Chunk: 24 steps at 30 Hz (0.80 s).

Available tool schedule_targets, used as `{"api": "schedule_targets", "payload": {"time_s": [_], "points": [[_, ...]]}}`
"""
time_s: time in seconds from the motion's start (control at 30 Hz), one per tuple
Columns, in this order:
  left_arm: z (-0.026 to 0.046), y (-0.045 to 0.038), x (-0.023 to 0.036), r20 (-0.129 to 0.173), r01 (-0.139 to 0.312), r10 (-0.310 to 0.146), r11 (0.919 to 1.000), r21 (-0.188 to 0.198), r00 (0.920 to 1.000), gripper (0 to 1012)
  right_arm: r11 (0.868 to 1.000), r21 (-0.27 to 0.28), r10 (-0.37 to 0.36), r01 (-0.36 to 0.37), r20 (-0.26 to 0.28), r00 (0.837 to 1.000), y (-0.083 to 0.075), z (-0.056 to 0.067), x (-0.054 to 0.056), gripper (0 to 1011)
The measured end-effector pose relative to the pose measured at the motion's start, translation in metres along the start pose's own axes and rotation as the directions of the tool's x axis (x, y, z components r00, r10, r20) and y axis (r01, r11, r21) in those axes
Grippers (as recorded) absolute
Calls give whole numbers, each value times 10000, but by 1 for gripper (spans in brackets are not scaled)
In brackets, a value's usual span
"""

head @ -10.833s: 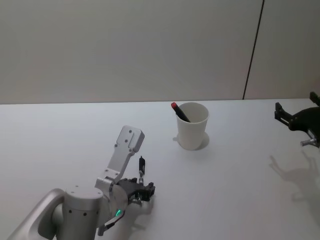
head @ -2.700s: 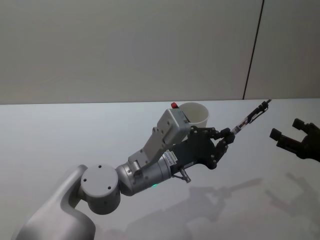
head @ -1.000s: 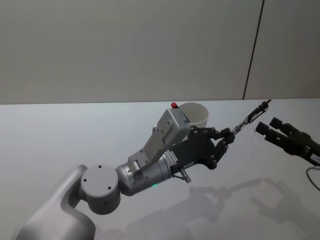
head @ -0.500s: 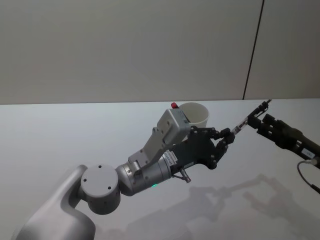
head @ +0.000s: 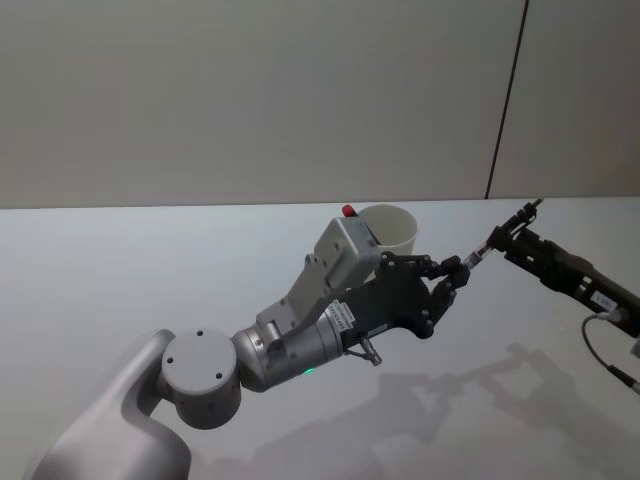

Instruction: Place the pen into the pen holder.

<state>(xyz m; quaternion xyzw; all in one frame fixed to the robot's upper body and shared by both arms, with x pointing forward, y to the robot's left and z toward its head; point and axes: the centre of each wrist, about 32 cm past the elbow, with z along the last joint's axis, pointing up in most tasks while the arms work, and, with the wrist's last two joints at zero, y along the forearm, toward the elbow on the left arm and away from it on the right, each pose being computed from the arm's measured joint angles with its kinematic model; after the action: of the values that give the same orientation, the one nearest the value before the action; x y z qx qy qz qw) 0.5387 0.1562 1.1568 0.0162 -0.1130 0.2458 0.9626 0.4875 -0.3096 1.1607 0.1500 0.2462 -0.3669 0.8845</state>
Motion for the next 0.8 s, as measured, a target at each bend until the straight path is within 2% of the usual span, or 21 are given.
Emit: {"api": "schedule_targets", "payload": {"time_s": [0.37, 0.8], "points": [[0, 0, 0, 0, 0, 0, 10000, -1, 10000, 132, 9998, -19, 199, -199, -364, 9991, 34, -25, 21, 1002], [0, 0, 0, 0, 0, 0, 10000, 0, 10000, 132, 9964, 179, 841, -831, -632, 9944, 41, -47, 54, 1002]]}}
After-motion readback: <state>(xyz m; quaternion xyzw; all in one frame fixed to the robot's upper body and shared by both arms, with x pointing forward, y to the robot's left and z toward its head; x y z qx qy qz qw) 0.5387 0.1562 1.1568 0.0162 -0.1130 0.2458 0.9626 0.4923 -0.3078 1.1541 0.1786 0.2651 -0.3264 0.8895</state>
